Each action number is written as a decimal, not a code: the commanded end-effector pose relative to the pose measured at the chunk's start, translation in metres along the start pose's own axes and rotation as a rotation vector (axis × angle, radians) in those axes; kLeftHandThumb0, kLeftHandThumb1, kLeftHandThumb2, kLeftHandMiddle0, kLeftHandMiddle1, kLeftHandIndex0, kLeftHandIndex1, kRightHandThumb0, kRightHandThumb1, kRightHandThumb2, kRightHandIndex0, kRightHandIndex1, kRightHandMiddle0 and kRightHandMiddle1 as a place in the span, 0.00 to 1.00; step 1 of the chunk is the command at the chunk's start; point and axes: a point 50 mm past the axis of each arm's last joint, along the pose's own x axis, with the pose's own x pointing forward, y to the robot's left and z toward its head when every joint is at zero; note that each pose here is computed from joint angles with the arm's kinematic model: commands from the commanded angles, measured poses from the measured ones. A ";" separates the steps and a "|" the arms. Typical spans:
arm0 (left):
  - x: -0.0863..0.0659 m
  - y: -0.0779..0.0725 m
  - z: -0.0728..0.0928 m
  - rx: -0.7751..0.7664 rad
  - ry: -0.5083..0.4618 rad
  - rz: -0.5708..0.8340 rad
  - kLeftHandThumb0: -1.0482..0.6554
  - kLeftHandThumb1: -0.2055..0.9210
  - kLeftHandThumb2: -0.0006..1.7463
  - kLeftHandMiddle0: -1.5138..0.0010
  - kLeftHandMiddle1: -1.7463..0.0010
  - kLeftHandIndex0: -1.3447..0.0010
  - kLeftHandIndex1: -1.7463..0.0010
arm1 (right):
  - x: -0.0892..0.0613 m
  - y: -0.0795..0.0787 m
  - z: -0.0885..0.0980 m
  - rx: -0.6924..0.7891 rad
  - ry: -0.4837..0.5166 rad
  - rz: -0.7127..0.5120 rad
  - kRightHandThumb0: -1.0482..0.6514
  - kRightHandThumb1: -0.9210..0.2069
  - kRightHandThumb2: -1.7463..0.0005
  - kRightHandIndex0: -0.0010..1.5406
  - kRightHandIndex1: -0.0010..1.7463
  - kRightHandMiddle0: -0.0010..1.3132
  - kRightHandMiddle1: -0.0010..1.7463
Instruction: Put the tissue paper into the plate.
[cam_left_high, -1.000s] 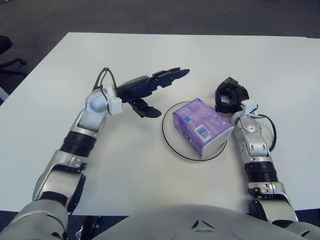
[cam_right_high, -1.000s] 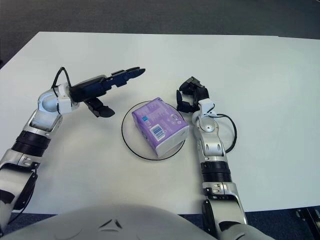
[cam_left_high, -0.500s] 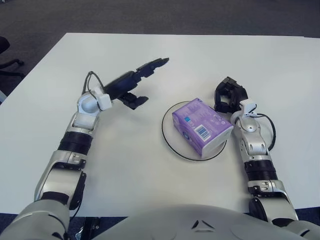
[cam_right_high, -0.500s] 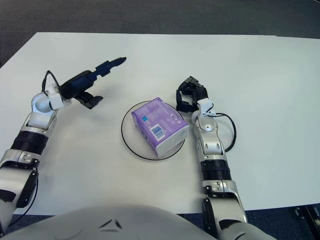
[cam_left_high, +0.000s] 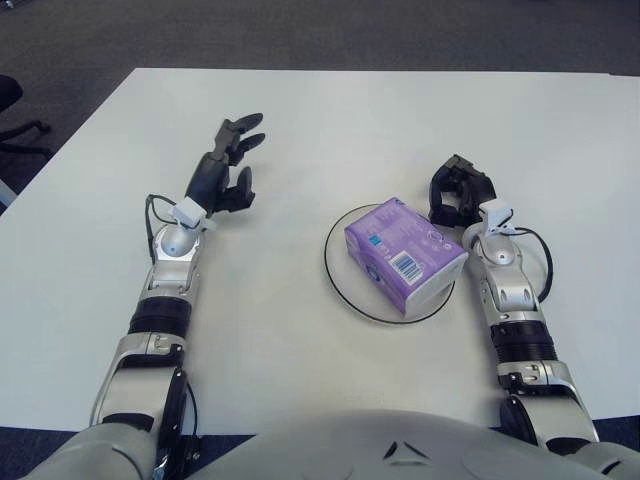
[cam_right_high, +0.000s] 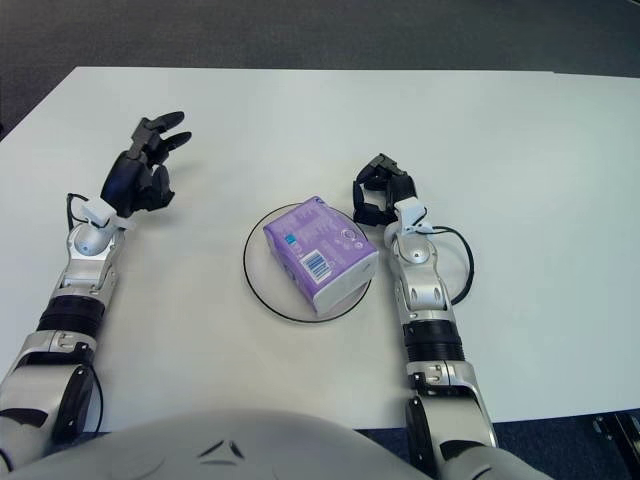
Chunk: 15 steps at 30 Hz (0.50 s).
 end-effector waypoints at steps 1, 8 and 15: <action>-0.016 -0.013 -0.014 -0.117 0.098 0.109 0.10 1.00 0.59 0.68 0.21 0.91 0.11 | -0.023 0.002 -0.044 -0.005 0.186 0.011 0.34 0.51 0.27 0.71 1.00 0.45 1.00; -0.027 -0.019 -0.026 -0.234 0.225 0.252 0.25 1.00 0.53 0.51 0.02 0.67 0.01 | -0.023 0.001 -0.044 -0.009 0.191 0.006 0.34 0.51 0.27 0.71 1.00 0.45 1.00; -0.034 -0.021 -0.035 -0.310 0.348 0.329 0.38 0.81 0.48 0.47 0.00 0.75 0.00 | -0.024 -0.001 -0.047 0.005 0.212 0.016 0.34 0.49 0.28 0.70 1.00 0.44 1.00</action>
